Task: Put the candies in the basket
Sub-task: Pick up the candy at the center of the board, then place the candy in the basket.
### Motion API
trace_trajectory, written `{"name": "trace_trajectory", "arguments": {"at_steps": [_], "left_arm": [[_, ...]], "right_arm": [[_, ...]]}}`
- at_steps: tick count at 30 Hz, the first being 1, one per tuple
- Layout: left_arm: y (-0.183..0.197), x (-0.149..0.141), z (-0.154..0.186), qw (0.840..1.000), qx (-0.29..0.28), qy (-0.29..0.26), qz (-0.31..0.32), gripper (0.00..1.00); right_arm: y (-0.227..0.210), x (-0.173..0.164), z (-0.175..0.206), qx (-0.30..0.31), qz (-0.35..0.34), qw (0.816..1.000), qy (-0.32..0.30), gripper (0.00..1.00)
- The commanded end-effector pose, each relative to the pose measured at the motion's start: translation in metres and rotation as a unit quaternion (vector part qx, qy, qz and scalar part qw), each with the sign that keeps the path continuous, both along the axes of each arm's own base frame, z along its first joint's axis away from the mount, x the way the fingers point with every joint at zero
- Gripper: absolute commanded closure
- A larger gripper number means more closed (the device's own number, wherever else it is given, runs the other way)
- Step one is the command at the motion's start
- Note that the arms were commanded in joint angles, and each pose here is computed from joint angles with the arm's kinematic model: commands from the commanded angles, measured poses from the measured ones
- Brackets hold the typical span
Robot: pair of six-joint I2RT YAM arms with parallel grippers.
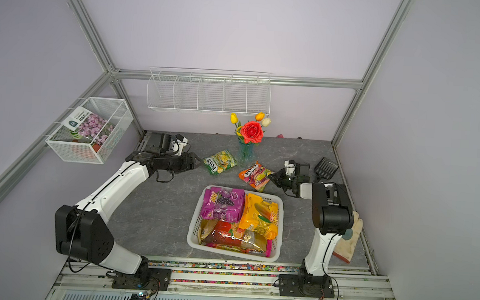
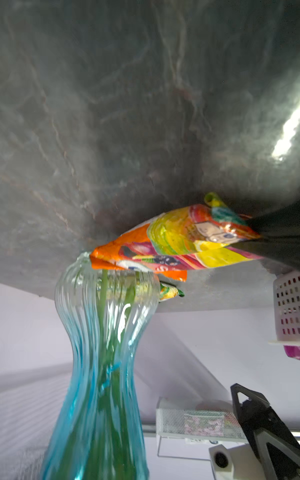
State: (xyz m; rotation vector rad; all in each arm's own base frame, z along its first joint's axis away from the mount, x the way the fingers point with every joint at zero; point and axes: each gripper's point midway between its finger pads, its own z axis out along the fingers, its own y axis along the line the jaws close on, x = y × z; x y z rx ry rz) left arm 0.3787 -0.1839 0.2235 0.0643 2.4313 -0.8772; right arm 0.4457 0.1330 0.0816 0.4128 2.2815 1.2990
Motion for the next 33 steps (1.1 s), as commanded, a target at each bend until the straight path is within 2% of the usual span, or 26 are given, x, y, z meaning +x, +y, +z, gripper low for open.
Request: {"name": "trace_trajectory", "arguments": {"at_steps": [1,10,15,19,24,28,33], "left_arm": [[-0.007,-0.002,0.027,0.998,-0.023,-0.057,-0.024,0.27],[-0.012,-0.004,0.031,0.996,-0.043,-0.064,-0.033,0.27],[-0.023,-0.002,0.027,0.994,-0.092,-0.054,-0.039,0.27],[-0.025,-0.001,0.016,0.994,-0.092,-0.032,-0.038,0.27],[-0.021,-0.001,0.005,0.997,-0.070,-0.022,-0.033,0.27],[-0.021,-0.002,-0.002,0.997,-0.065,-0.011,-0.037,0.27],[-0.017,-0.011,-0.014,0.998,-0.052,0.007,-0.037,0.27]], "right_arm": [[0.006,-0.007,0.062,-0.009,0.032,0.995,-0.093,1.00],[-0.015,-0.059,0.111,-0.137,0.036,0.985,-0.102,1.00],[-0.016,-0.089,0.160,-0.159,0.051,0.977,-0.135,1.00],[-0.008,-0.117,0.199,-0.163,0.070,0.971,-0.158,1.00],[0.011,-0.166,0.239,-0.139,0.101,0.970,-0.173,1.00],[0.028,-0.200,0.263,-0.071,0.124,0.975,-0.172,1.00],[0.076,-0.243,0.269,-0.001,0.208,0.966,-0.154,1.00]]}}
